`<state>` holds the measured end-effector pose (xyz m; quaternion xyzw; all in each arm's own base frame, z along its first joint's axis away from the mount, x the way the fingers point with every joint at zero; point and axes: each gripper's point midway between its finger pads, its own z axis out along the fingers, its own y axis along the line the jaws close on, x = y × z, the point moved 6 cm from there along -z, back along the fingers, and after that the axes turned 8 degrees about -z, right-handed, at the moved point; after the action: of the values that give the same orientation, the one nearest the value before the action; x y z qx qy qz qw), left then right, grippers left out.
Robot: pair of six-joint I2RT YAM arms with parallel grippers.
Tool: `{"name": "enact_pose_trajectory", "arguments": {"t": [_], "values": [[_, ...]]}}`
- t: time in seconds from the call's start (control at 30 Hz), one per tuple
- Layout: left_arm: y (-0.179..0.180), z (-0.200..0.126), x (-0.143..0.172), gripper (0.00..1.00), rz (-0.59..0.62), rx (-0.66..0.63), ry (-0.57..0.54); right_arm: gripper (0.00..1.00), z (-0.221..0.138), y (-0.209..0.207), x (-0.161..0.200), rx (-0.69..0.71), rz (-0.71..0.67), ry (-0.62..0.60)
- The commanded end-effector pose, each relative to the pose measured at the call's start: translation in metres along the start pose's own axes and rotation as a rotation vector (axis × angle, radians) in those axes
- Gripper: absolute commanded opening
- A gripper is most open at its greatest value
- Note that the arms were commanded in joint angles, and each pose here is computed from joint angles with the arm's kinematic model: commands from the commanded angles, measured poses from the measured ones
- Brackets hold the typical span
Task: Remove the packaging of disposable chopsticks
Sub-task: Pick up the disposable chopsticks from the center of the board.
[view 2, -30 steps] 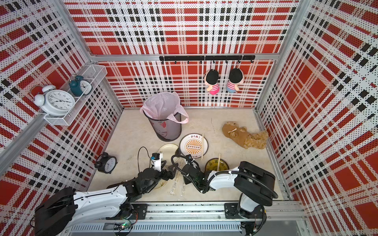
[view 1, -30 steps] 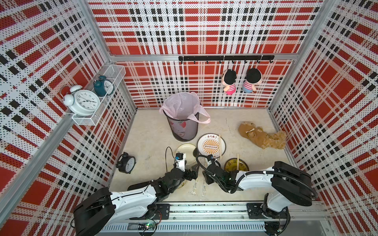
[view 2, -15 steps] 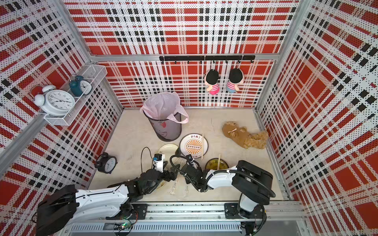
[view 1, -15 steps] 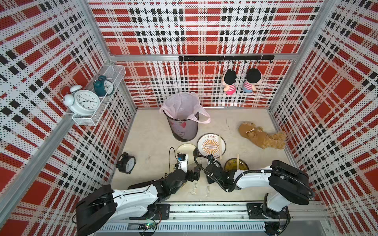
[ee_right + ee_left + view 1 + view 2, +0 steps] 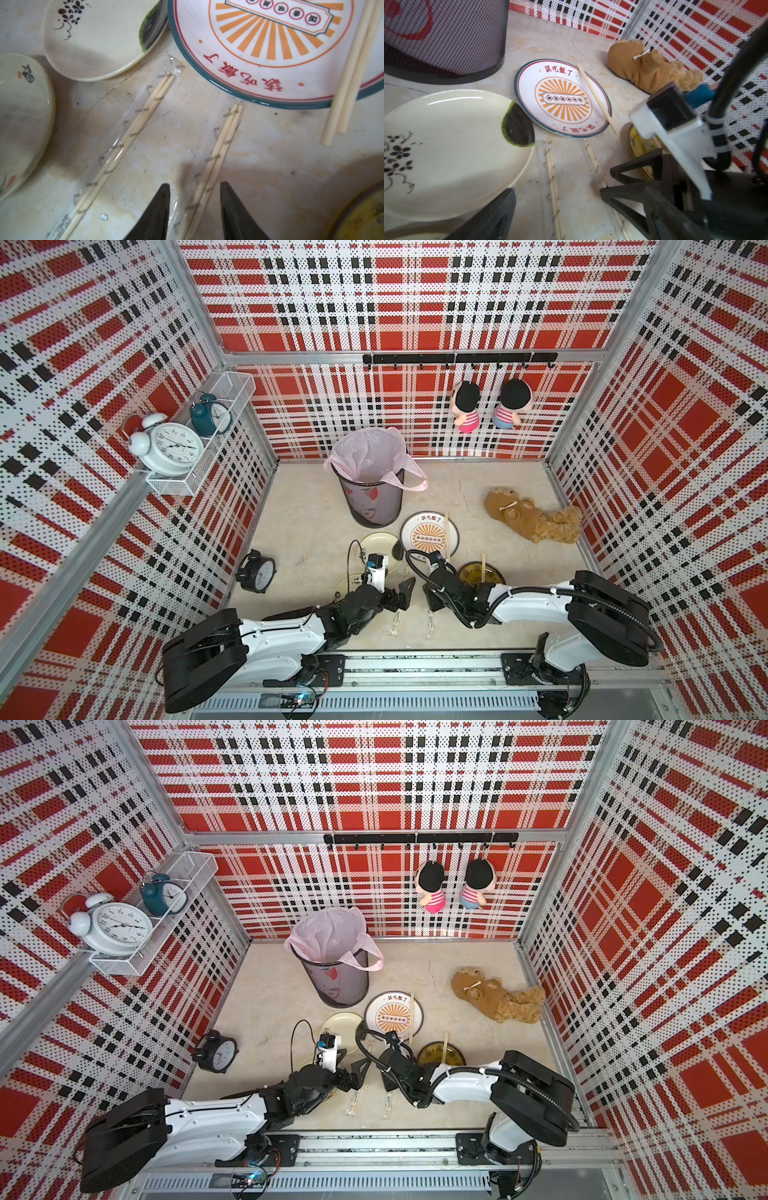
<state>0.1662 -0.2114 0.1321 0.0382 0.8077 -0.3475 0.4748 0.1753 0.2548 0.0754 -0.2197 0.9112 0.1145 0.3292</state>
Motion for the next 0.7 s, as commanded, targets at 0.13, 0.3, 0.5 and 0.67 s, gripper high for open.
{"name": "enact_pose_trajectory", "arguments": {"t": [0.13,0.3,0.5,0.67], "values": [[-0.01,-0.005,-0.005,0.99,-0.008,0.082,-0.024,0.34,0.002,0.002,0.019,0.035,0.024,0.056],[-0.009,-0.004,-0.005,0.99,-0.004,0.067,-0.028,0.25,0.006,0.009,0.019,-0.011,-0.015,0.059],[-0.006,-0.005,-0.005,0.99,-0.001,0.057,-0.035,0.15,0.007,0.014,0.014,-0.047,-0.127,0.059],[-0.003,-0.006,-0.006,0.99,-0.003,0.053,-0.043,0.19,-0.002,0.005,0.004,-0.094,-0.125,0.026]]}}
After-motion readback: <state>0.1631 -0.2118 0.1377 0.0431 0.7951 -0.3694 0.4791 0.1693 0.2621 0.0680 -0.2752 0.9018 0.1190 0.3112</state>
